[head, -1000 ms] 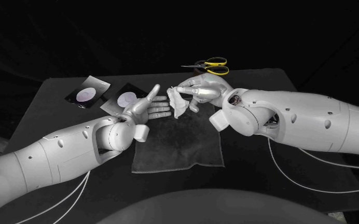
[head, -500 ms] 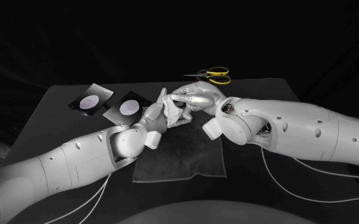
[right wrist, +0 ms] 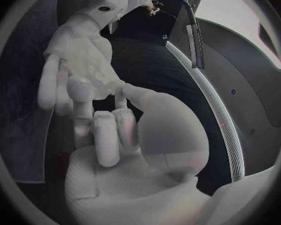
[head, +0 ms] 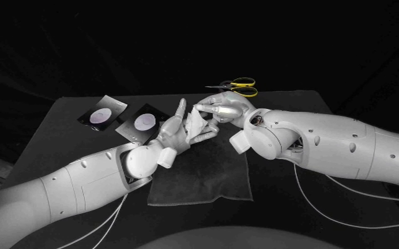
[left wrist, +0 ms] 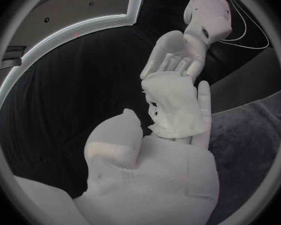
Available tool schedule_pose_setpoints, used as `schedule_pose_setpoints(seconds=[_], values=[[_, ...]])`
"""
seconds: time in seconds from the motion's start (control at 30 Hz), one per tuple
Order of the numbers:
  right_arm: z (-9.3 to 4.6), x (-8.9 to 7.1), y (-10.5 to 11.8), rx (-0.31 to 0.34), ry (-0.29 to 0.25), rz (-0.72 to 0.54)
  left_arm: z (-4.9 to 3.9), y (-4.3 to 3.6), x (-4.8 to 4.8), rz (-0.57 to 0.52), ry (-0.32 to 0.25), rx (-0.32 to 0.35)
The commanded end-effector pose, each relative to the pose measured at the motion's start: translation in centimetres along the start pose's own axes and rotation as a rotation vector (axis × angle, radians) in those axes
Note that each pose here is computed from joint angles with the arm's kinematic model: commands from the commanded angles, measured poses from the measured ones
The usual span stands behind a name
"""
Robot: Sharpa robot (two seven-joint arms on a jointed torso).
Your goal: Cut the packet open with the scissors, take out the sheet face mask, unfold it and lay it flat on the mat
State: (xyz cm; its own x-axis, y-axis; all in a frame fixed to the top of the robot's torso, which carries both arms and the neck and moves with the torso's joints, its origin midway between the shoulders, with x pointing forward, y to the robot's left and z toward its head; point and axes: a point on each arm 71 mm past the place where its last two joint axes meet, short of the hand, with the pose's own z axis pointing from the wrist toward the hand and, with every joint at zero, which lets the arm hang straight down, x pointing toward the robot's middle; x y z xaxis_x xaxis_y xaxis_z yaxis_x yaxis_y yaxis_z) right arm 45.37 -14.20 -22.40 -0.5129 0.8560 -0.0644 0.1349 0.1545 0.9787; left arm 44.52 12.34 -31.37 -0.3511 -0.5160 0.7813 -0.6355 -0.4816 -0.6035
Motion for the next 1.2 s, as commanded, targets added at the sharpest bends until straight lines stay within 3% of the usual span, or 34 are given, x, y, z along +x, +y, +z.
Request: schedule_pose_setpoints(seconds=[0.03,0.23,0.4,0.9,1.2], values=[[-0.5,-0.9,-0.1,0.002,-0.008,-0.021,-0.57,-0.49,-0.02,-0.045,0.028,0.031],[-1.4,-1.9,-0.4,0.016,-0.029,-0.039,-1.49,-1.03,-0.7,-0.035,-0.008,0.041],[-1.8,-2.1,-0.4,0.024,-0.035,-0.052,-1.78,-1.03,-0.73,-0.004,-0.015,0.029],[-1.3,-2.5,-0.9,0.059,-0.069,-0.091,-2.01,-0.04,0.73,0.122,0.103,-0.064],[-1.4,-2.0,-0.9,0.059,-0.041,-0.087,-2.09,0.13,1.0,0.185,0.113,-0.071]])
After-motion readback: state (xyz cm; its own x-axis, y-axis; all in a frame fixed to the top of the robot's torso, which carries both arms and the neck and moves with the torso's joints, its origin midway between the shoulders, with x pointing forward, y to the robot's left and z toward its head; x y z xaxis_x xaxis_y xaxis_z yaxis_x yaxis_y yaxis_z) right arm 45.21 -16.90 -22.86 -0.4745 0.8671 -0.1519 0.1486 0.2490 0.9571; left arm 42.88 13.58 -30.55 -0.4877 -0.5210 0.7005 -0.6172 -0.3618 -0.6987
